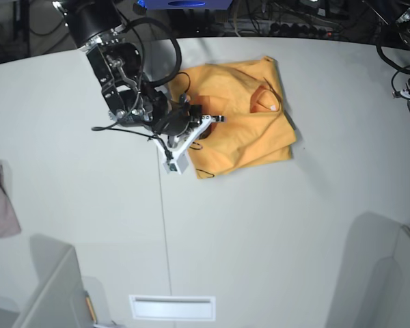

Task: Fold the T-shirt properly

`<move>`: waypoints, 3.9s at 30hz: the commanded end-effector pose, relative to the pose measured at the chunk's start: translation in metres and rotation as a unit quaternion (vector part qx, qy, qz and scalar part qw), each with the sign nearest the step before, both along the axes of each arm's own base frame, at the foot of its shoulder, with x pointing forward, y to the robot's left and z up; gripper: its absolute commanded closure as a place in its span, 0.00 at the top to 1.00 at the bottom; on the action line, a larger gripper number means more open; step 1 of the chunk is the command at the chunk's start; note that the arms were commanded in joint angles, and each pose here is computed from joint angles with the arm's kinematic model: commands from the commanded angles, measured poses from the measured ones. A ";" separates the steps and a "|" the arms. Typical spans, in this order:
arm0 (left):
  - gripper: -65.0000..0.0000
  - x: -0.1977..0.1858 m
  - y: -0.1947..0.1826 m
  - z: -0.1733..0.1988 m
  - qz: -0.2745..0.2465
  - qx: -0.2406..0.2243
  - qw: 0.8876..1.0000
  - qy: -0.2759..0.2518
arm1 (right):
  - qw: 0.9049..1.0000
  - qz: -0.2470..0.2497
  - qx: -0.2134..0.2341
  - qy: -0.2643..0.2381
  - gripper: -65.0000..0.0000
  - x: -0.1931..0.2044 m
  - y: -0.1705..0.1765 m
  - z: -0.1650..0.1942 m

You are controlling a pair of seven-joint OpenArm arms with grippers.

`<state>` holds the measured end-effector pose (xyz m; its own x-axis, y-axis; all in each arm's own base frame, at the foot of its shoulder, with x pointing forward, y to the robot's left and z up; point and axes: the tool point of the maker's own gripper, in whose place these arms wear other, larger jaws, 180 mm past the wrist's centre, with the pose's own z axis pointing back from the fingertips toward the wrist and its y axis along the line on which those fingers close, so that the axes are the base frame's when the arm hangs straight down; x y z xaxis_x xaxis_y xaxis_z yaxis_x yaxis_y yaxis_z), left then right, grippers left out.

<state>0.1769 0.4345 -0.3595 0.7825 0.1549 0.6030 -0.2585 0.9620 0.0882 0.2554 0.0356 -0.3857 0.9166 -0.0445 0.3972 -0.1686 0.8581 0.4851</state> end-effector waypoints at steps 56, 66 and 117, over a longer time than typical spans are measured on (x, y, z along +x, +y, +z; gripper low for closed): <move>0.00 0.008 0.007 0.018 -0.012 0.021 1.000 -0.019 | 0.995 0.102 0.020 -0.003 0.00 -0.047 0.072 0.020; 0.00 0.008 0.006 0.016 -0.011 0.019 1.000 -0.018 | 0.991 0.128 0.030 -0.020 0.00 -0.023 0.116 0.031; 0.00 0.011 0.007 0.019 -0.011 0.020 0.999 -0.024 | 0.975 0.143 -0.016 -0.169 0.00 0.005 0.166 0.016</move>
